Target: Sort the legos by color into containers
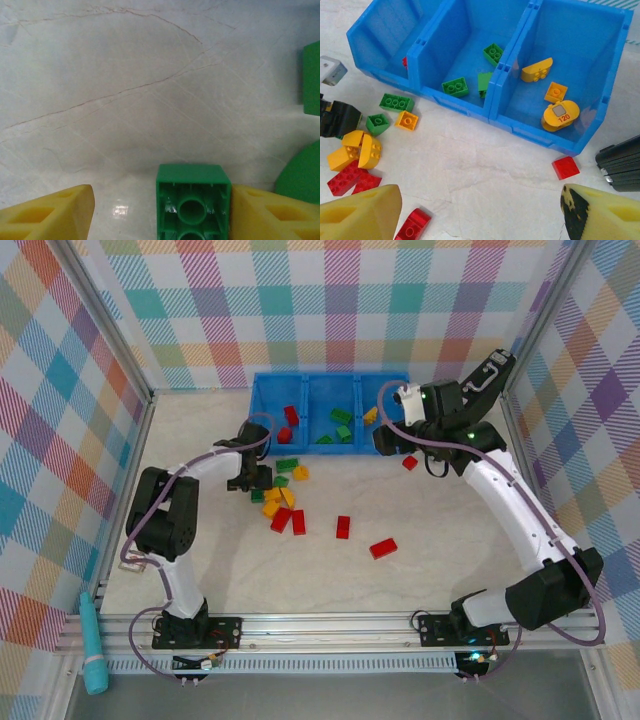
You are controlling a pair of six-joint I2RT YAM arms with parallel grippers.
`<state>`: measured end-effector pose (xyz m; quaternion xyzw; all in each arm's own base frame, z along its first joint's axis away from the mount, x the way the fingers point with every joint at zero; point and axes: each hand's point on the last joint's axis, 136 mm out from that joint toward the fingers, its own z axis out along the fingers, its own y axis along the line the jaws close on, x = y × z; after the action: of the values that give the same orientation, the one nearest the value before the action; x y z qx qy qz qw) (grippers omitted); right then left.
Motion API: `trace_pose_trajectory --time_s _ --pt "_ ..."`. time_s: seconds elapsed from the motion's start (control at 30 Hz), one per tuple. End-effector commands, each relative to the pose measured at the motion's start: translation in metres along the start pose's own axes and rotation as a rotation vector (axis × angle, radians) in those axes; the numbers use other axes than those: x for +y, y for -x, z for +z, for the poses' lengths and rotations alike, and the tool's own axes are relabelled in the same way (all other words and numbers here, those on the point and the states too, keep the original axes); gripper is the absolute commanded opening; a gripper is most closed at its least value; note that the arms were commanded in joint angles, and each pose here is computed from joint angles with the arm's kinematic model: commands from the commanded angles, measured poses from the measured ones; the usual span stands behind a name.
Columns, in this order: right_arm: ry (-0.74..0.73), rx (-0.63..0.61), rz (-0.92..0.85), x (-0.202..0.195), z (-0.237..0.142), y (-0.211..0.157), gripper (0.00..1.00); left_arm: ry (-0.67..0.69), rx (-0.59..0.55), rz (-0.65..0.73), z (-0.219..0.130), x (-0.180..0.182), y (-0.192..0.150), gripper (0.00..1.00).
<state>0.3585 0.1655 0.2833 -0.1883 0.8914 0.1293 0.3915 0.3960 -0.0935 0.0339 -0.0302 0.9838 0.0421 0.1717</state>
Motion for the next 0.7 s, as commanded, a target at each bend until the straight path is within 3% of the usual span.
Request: trace_pose_trajectory --time_s 0.0,0.13,0.3,0.43,0.57,0.67 --pt "0.032 -0.019 0.004 0.007 -0.005 0.000 0.83 -0.001 0.004 -0.012 0.008 -0.007 0.003 0.68" --pt "0.026 0.000 0.002 0.005 0.003 -0.005 0.84 -0.001 0.018 -0.014 0.015 -0.009 0.000 0.64" --pt "0.025 0.008 0.001 0.005 0.007 -0.004 0.84 -0.009 0.024 -0.024 0.014 -0.011 -0.001 0.43" --pt "0.019 0.008 0.001 0.004 0.007 -0.004 0.84 0.002 0.033 -0.028 0.013 -0.008 -0.005 0.34" --pt "0.065 0.021 0.015 0.014 -0.006 -0.008 0.84 0.004 -0.013 -0.037 -0.005 -0.004 0.003 0.28" --pt "0.098 -0.001 0.033 0.023 -0.028 -0.013 0.85 -0.005 -0.094 -0.010 -0.041 -0.011 0.024 0.25"
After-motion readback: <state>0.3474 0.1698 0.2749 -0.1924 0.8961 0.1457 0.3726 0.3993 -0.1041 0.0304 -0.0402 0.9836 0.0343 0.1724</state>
